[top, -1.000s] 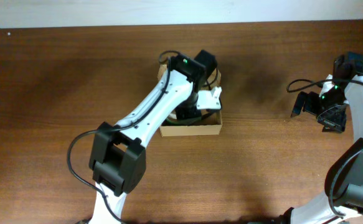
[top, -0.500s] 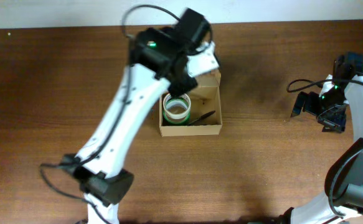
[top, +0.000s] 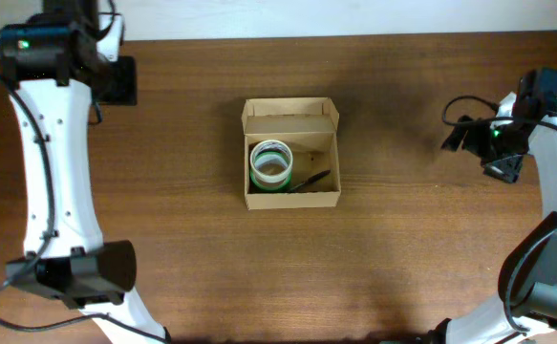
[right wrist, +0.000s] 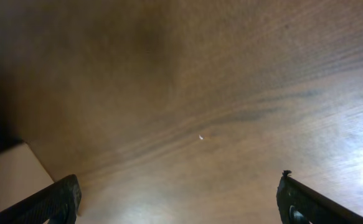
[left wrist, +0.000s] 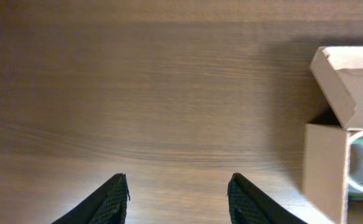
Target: Pack container
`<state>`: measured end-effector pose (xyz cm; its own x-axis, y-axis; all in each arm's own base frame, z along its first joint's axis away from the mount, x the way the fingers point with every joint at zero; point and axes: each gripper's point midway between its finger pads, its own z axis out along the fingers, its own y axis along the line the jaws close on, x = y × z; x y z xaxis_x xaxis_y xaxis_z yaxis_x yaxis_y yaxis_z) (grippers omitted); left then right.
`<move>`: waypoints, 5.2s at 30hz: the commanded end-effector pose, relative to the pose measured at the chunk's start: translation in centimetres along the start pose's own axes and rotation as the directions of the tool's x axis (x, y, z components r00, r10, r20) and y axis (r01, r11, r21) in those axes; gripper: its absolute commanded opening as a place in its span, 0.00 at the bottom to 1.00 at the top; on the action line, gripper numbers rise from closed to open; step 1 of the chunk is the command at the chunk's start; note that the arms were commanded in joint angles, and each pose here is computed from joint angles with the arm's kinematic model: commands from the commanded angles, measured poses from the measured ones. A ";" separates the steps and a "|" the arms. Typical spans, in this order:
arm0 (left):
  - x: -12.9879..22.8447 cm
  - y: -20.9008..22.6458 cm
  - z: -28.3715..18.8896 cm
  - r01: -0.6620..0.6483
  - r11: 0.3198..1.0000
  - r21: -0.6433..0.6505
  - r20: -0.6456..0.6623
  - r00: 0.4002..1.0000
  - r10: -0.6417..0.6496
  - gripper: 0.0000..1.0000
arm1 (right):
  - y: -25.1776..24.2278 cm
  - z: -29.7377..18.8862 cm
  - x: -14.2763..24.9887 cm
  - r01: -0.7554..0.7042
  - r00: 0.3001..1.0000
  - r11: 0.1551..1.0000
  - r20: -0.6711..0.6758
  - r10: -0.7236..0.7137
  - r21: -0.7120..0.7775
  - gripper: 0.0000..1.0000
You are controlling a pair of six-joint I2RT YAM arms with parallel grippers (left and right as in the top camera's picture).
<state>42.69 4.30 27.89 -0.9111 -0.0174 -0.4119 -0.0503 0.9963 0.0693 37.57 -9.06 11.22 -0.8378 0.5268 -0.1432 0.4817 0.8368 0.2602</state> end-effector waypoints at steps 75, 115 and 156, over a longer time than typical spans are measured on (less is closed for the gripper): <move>-5.1 -22.5 10.9 -0.268 0.407 0.873 0.267 0.962 0.061 0.02 | 30.5 2.2 2.6 0.247 0.935 0.454 0.087 -0.345 -0.856 0.04; 11.7 -21.3 6.9 -0.362 0.842 0.399 -0.255 0.839 0.481 0.02 | 21.3 -1.7 15.4 0.606 0.785 0.776 -0.027 -0.619 -0.176 0.04; 4.3 -10.8 -7.9 -0.326 0.945 0.001 0.186 0.929 0.320 0.35 | 21.0 -23.0 9.8 0.583 0.754 0.809 0.320 -0.573 0.073 0.04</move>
<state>37.33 -11.43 28.77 -0.8078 0.3521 -0.4728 0.3677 0.9278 0.0627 35.04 12.05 32.78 -0.8860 -0.0549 -0.4605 -0.1144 0.9882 0.1023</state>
